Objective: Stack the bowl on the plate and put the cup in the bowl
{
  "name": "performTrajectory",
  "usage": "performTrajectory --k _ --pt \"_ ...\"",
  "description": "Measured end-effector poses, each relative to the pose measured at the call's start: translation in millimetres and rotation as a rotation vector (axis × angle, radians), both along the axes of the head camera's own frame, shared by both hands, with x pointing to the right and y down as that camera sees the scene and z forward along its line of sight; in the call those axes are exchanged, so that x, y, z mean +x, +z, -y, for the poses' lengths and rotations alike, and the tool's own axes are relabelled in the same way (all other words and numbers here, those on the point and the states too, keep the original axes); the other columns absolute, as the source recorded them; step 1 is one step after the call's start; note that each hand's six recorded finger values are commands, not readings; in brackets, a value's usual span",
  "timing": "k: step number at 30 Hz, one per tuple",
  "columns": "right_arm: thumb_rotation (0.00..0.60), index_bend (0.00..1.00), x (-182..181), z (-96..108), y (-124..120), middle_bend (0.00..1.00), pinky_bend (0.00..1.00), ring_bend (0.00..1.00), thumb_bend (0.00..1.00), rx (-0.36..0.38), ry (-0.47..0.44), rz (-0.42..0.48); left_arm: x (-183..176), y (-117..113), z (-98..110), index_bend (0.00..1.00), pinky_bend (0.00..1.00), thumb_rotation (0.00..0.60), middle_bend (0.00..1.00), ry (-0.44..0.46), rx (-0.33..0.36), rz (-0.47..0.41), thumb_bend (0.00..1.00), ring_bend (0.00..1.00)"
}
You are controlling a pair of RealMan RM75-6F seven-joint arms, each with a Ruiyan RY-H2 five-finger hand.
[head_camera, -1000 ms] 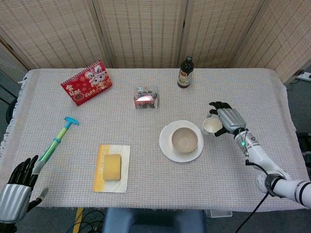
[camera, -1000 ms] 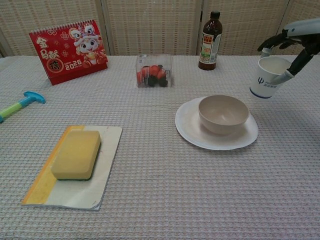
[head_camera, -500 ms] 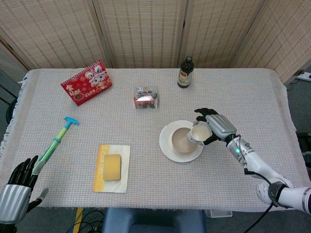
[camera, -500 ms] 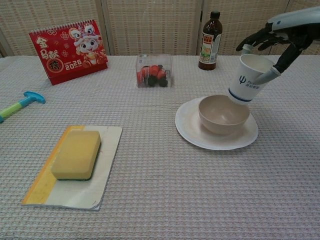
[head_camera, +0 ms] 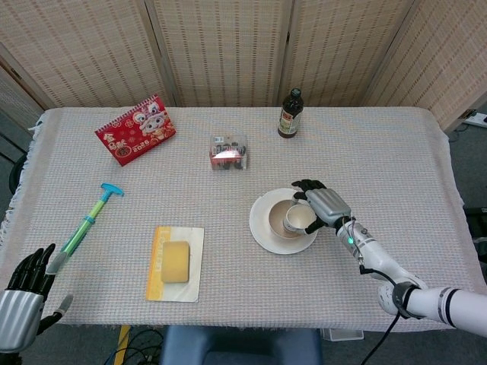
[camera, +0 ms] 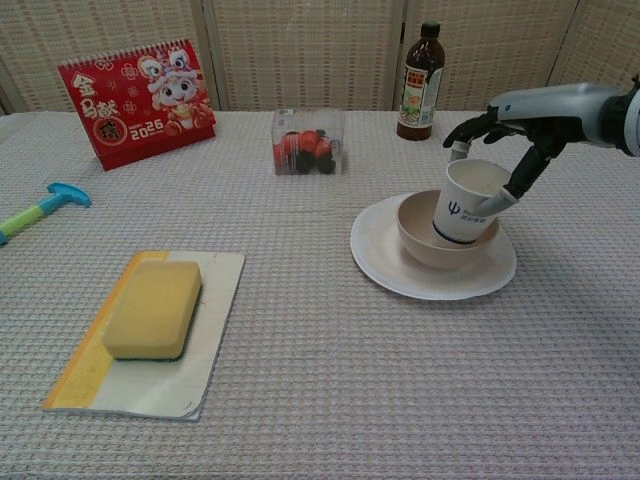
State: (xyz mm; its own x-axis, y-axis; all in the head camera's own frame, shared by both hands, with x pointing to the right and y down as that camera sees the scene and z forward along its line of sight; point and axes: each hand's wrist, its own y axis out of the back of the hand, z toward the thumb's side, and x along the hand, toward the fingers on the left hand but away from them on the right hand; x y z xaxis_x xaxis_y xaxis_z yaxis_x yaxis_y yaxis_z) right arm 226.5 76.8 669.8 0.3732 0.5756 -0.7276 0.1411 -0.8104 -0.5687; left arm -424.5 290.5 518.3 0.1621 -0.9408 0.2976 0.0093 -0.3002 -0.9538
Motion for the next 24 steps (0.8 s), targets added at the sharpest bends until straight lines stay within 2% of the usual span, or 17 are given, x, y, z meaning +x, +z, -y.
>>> performTrajectory --k 19,22,24 --pt "0.6 0.47 -15.6 4.3 19.0 0.08 0.0 0.0 0.18 -0.029 0.004 -0.046 -3.4 -7.0 -0.1 0.0 0.16 0.6 0.0 -0.008 0.017 -0.014 0.31 0.0" --pt "0.6 0.35 -16.8 3.4 19.7 0.05 0.0 0.0 0.16 -0.037 -0.003 -0.058 -3.4 -7.3 -0.2 0.0 0.16 0.6 0.0 -0.007 0.018 -0.015 0.31 0.0" --pt "0.6 0.2 -17.3 2.6 19.8 0.02 0.0 0.0 0.14 -0.046 -0.004 -0.062 -3.5 -7.9 -0.1 0.0 0.16 0.6 0.0 -0.008 0.02 -0.016 0.31 0.0"
